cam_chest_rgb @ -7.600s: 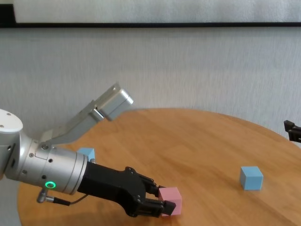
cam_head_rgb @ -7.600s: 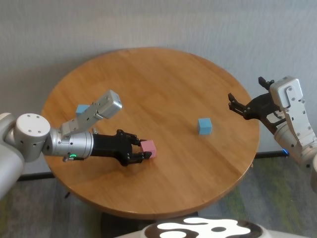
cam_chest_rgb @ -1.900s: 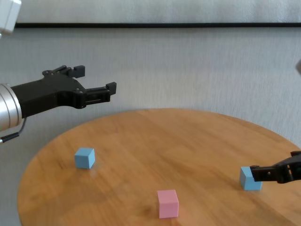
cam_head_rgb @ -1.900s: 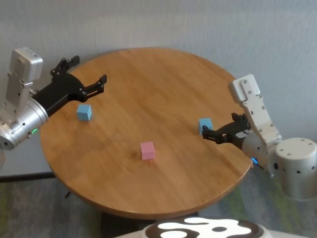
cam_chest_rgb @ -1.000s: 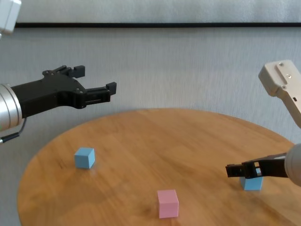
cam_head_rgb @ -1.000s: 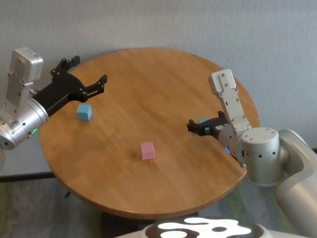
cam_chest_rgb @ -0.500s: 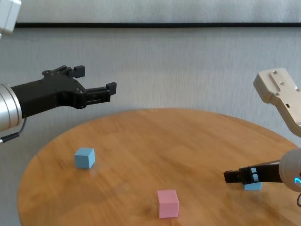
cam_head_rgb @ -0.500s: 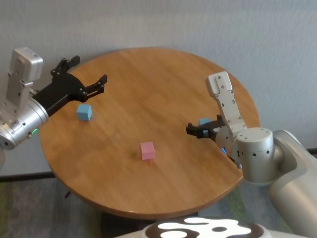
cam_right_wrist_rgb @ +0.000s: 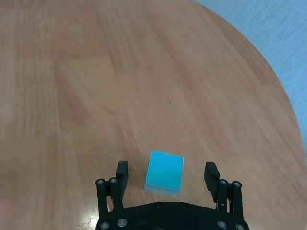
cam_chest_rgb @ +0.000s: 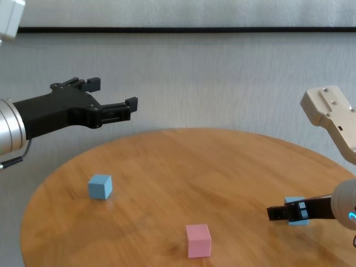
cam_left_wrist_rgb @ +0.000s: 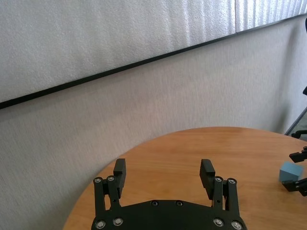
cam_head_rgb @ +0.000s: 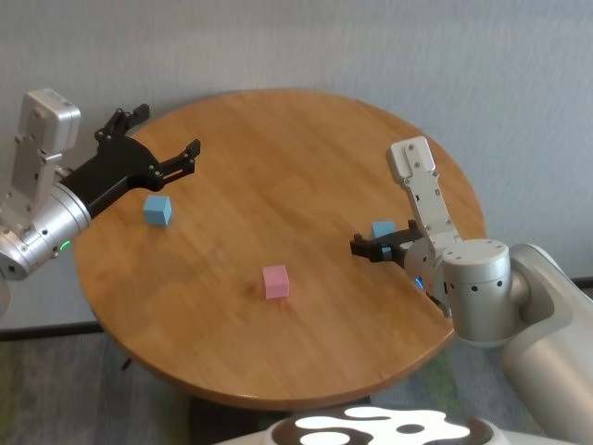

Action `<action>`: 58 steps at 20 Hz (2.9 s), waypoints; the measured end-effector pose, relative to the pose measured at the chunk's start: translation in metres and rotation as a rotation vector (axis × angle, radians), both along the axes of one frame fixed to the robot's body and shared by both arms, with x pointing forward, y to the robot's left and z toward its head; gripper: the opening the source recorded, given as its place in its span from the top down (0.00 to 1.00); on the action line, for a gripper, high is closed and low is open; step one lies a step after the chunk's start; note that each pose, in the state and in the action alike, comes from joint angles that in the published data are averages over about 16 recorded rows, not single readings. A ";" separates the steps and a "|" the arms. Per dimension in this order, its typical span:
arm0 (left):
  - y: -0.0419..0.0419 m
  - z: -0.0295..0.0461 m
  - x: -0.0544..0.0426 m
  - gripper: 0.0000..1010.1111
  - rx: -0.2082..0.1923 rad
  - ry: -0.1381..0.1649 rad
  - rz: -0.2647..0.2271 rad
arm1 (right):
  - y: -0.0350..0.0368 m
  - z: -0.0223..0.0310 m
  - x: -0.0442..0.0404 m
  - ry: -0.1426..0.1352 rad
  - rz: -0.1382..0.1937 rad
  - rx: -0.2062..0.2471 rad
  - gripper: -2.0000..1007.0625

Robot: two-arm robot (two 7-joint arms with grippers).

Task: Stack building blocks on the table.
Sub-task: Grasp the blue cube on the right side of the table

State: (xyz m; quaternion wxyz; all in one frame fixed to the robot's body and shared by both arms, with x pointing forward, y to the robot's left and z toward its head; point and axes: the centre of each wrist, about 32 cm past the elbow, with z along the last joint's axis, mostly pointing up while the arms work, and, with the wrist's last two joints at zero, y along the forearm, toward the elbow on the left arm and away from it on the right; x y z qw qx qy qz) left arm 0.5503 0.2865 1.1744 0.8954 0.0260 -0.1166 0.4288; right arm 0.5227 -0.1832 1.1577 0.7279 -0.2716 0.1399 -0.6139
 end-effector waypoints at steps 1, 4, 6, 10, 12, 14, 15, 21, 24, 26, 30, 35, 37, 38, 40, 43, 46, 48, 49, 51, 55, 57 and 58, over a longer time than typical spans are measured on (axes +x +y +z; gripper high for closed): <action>0.0000 0.0000 0.0000 0.01 0.000 0.000 0.000 | -0.0001 -0.0001 0.0001 0.001 -0.002 0.001 0.00; 0.0000 0.0000 0.0000 0.01 0.000 0.000 0.000 | -0.0001 -0.0004 0.0003 0.004 -0.007 0.004 0.00; 0.0000 0.0000 0.0000 0.01 0.000 0.000 0.000 | -0.0001 -0.0007 0.0004 0.005 -0.010 0.008 0.00; 0.0000 0.0000 0.0000 0.01 0.000 0.000 0.000 | 0.0001 -0.0015 0.0005 0.006 -0.015 0.014 0.00; 0.0000 0.0000 0.0000 0.01 0.000 0.000 0.000 | 0.0003 -0.0019 0.0005 0.007 -0.017 0.016 0.00; 0.0000 0.0000 0.0000 0.01 0.000 0.000 0.000 | 0.0006 -0.0024 0.0005 0.007 -0.018 0.018 0.00; 0.0000 0.0000 0.0000 0.01 0.000 0.000 0.000 | 0.0007 -0.0026 0.0005 0.007 -0.019 0.019 0.00; 0.0000 0.0000 0.0000 0.01 0.000 0.000 0.000 | 0.0013 -0.0037 0.0004 0.006 -0.021 0.020 0.00; 0.0000 0.0000 0.0000 0.01 0.000 0.000 0.000 | 0.0015 -0.0040 0.0004 0.006 -0.021 0.020 0.01; 0.0000 0.0000 0.0000 0.01 0.000 0.000 0.000 | 0.0016 -0.0041 0.0004 0.006 -0.021 0.020 0.03; 0.0000 0.0000 0.0000 0.01 0.000 0.000 0.000 | 0.0015 -0.0041 0.0004 0.006 -0.021 0.020 0.10; 0.0000 0.0000 0.0000 0.01 0.000 0.000 0.000 | 0.0014 -0.0040 0.0004 0.007 -0.021 0.020 0.24; 0.0000 0.0000 0.0000 0.01 0.000 0.000 0.000 | 0.0014 -0.0040 0.0004 0.007 -0.020 0.020 0.31; 0.0000 0.0000 0.0000 0.01 0.000 0.000 0.000 | 0.0014 -0.0040 0.0004 0.007 -0.020 0.020 0.35; 0.0000 0.0000 0.0000 0.01 0.000 0.000 0.000 | 0.0014 -0.0039 0.0004 0.007 -0.020 0.020 0.42; 0.0000 0.0000 0.0000 0.01 0.000 0.000 0.000 | 0.0014 -0.0038 0.0004 0.007 -0.020 0.019 0.50; 0.0000 0.0000 0.0000 0.01 0.000 0.000 0.000 | 0.0014 -0.0037 0.0004 0.007 -0.020 0.019 0.57; 0.0000 0.0000 0.0000 0.01 0.000 0.000 0.000 | 0.0014 -0.0036 0.0004 0.007 -0.020 0.019 0.60; 0.0000 0.0000 0.0000 0.01 0.000 0.000 0.000 | 0.0014 -0.0036 0.0004 0.007 -0.020 0.019 0.61; 0.0000 0.0000 0.0000 0.01 0.000 0.000 0.000 | 0.0014 -0.0035 0.0005 0.007 -0.019 0.019 0.63; 0.0000 0.0000 0.0000 0.01 0.000 0.000 0.000 | 0.0012 -0.0034 0.0002 0.003 -0.015 0.018 0.64; 0.0000 0.0000 0.0000 0.01 0.000 0.000 0.000 | 0.0010 -0.0033 -0.0006 -0.006 -0.008 0.014 0.64; 0.0000 0.0000 0.0000 0.01 0.000 0.000 0.000 | 0.0008 -0.0032 -0.0011 -0.012 -0.002 0.012 0.64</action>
